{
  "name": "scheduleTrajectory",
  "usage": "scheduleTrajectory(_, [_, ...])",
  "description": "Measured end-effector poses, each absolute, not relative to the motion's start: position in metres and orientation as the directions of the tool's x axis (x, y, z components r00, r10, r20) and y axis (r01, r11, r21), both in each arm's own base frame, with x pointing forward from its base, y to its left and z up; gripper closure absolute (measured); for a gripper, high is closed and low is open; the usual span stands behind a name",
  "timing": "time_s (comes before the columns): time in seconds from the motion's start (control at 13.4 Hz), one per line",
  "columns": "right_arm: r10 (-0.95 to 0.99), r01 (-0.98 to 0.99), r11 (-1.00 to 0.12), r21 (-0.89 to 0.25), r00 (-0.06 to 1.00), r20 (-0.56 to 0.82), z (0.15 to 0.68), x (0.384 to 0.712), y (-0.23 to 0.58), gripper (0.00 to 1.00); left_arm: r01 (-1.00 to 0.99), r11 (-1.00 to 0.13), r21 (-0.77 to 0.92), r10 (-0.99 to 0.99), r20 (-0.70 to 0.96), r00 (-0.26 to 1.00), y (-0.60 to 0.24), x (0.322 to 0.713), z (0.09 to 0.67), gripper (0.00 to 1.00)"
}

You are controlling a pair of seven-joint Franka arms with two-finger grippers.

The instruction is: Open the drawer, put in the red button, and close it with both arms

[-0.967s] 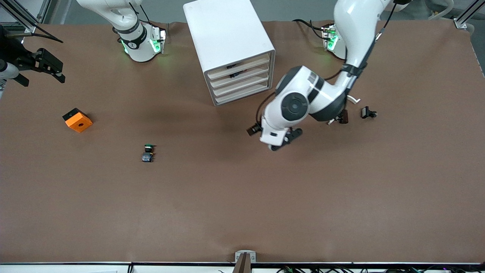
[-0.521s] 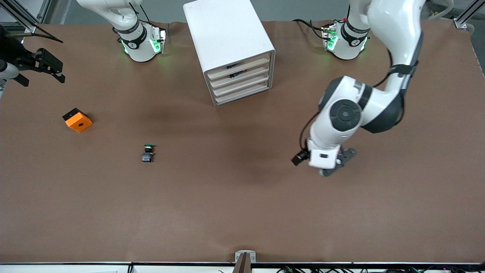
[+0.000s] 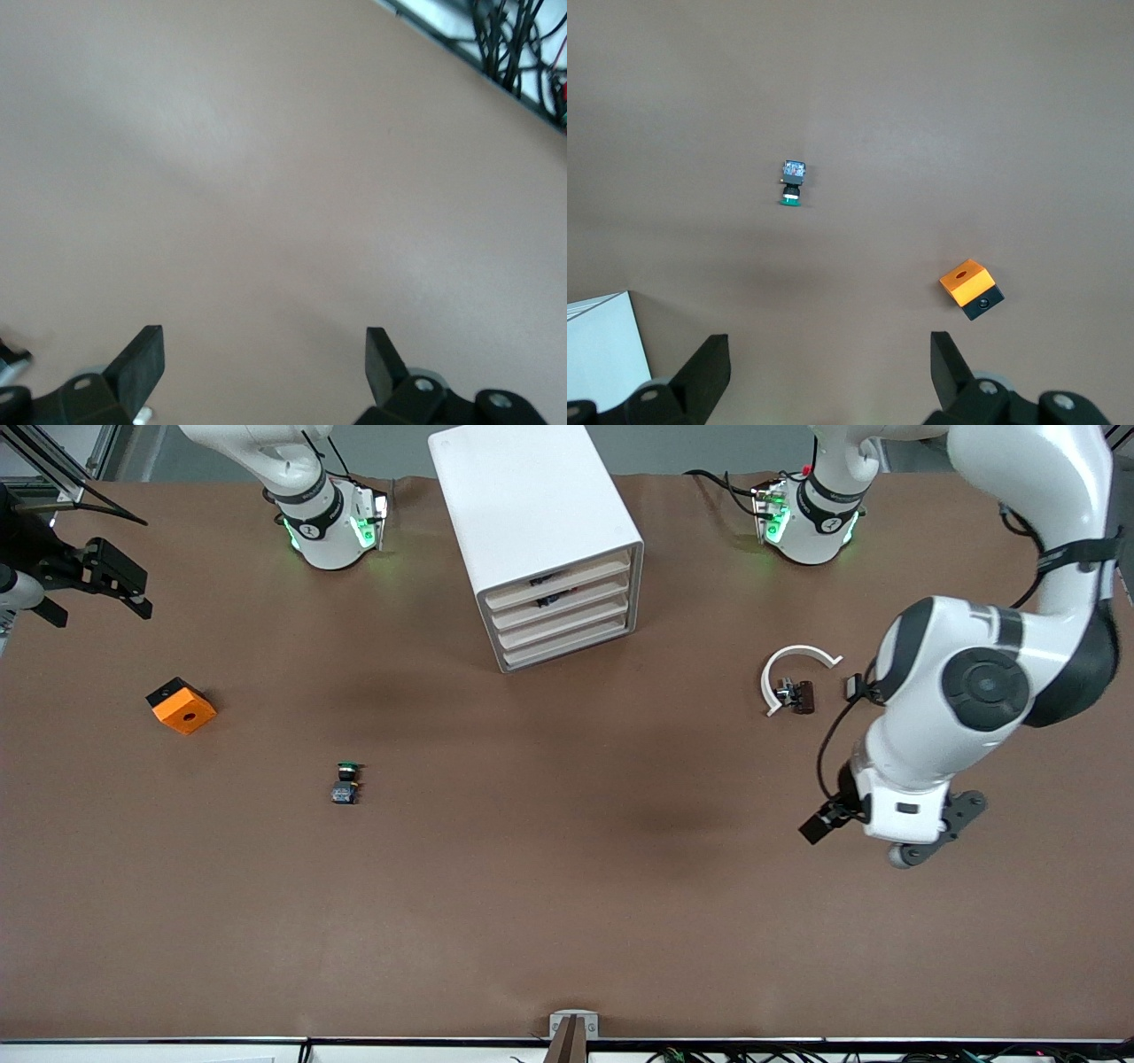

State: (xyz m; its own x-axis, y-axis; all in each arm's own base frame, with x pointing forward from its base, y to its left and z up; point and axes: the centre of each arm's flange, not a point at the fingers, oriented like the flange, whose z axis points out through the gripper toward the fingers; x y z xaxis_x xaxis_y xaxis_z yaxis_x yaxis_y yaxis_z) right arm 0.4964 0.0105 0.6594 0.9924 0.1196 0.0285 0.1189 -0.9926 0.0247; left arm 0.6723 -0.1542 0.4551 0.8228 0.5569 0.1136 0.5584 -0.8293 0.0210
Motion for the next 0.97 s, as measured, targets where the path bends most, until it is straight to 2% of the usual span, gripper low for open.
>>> scheduleTrajectory(0.45, [0.122,0.121,-0.992,0.025,0.992,0.029,0.66,0.496,0.012,0.0,0.461,-0.886,-0.048,0.456,0.086,0.886,-0.088,0.656,0.505,0.0])
scheduleTrajectory(0.97, [0.125,0.125,-0.992,0.026,0.992,0.029,0.66,0.496,0.014,0.0,0.258,-0.962,-0.085,0.255,0.047,0.966,-0.059,0.607,0.586,0.0])
